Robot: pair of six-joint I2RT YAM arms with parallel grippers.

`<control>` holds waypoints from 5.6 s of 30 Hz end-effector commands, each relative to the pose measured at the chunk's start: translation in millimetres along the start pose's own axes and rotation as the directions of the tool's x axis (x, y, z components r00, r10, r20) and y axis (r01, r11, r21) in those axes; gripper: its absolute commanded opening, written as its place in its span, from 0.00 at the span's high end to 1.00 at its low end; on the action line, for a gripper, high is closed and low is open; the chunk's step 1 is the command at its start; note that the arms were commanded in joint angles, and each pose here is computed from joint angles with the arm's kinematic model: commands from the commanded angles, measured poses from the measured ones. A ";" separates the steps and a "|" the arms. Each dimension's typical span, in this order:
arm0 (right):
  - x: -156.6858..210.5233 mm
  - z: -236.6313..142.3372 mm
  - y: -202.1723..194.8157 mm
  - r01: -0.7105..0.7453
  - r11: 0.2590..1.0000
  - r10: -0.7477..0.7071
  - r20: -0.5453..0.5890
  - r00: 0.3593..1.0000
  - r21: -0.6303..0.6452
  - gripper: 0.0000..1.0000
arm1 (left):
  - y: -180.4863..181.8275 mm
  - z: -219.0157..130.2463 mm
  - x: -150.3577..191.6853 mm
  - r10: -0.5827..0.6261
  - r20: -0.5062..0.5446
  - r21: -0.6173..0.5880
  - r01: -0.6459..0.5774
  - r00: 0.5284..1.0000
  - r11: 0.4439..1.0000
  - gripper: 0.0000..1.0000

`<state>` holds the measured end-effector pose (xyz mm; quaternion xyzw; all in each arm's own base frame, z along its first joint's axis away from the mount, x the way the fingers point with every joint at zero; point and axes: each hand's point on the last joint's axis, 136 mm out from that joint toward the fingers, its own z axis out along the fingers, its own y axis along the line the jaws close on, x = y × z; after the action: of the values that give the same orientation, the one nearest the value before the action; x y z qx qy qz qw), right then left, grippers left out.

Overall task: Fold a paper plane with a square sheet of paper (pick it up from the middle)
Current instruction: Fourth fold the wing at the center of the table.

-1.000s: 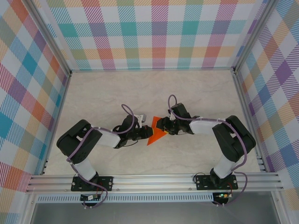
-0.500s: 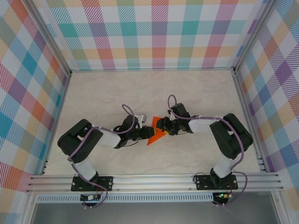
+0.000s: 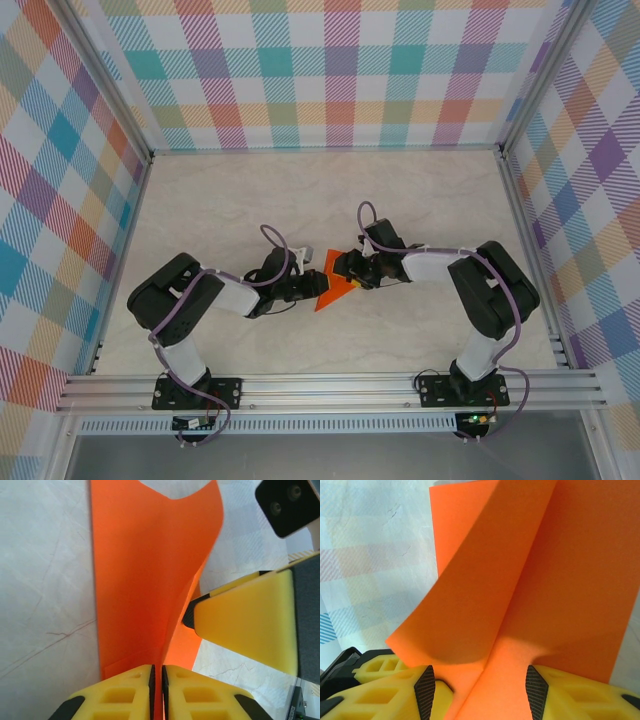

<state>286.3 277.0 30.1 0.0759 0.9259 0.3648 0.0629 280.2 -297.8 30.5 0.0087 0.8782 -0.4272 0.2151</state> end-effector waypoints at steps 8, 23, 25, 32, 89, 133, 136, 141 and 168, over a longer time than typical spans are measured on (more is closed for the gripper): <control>6.4 11.7 -46.0 -0.010 0.978 0.018 -0.036 0.999 0.211 0.46 | 13.8 2.5 -13.1 -0.119 0.020 -0.012 0.119 0.993 0.993 0.86; 11.8 14.8 -71.3 -0.055 0.916 0.088 -0.066 0.994 0.397 0.46 | 4.5 -22.1 -17.3 -0.084 0.037 -0.051 0.085 0.996 0.995 0.70; 12.2 15.4 -71.6 -0.058 0.913 0.096 -0.073 0.993 0.404 0.46 | 5.8 -32.7 -18.2 -0.072 0.052 -0.087 0.076 0.996 0.993 0.69; 13.6 17.8 -73.2 -0.058 0.905 0.108 -0.095 0.990 0.421 0.46 | -18.4 -48.9 -21.5 -0.045 0.072 -0.008 0.045 0.996 0.999 0.71; 22.2 16.5 -103.9 -0.118 0.808 0.208 -0.093 0.974 0.578 0.54 | 4.4 -2.7 -1.3 -0.039 -0.080 -0.102 0.031 0.996 0.994 0.85; 25.3 16.7 -121.8 -0.169 0.731 0.276 -0.061 0.959 0.661 0.51 | -32.7 -35.0 -17.0 -0.018 0.043 0.028 0.016 0.999 0.999 0.79; 25.1 16.7 -121.5 -0.178 0.729 0.284 -0.055 0.957 0.660 0.51 | -41.4 -34.7 -10.2 0.008 0.023 0.065 -0.010 1.000 0.998 0.78; 25.6 16.4 -122.1 -0.189 0.723 0.297 -0.052 0.953 0.665 0.51 | -53.2 -29.7 -1.2 0.046 -0.015 0.093 -0.045 0.999 0.995 0.75; 30.0 13.0 -129.0 -0.207 0.696 0.322 -0.041 0.946 0.687 0.56 | -8.1 -7.5 8.4 0.015 -0.085 -0.137 -0.027 0.996 0.990 0.81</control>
<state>291.7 271.0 6.5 0.1615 0.9662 0.1954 -0.0460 265.5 -297.8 40.6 0.0159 0.9080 -0.3786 0.1790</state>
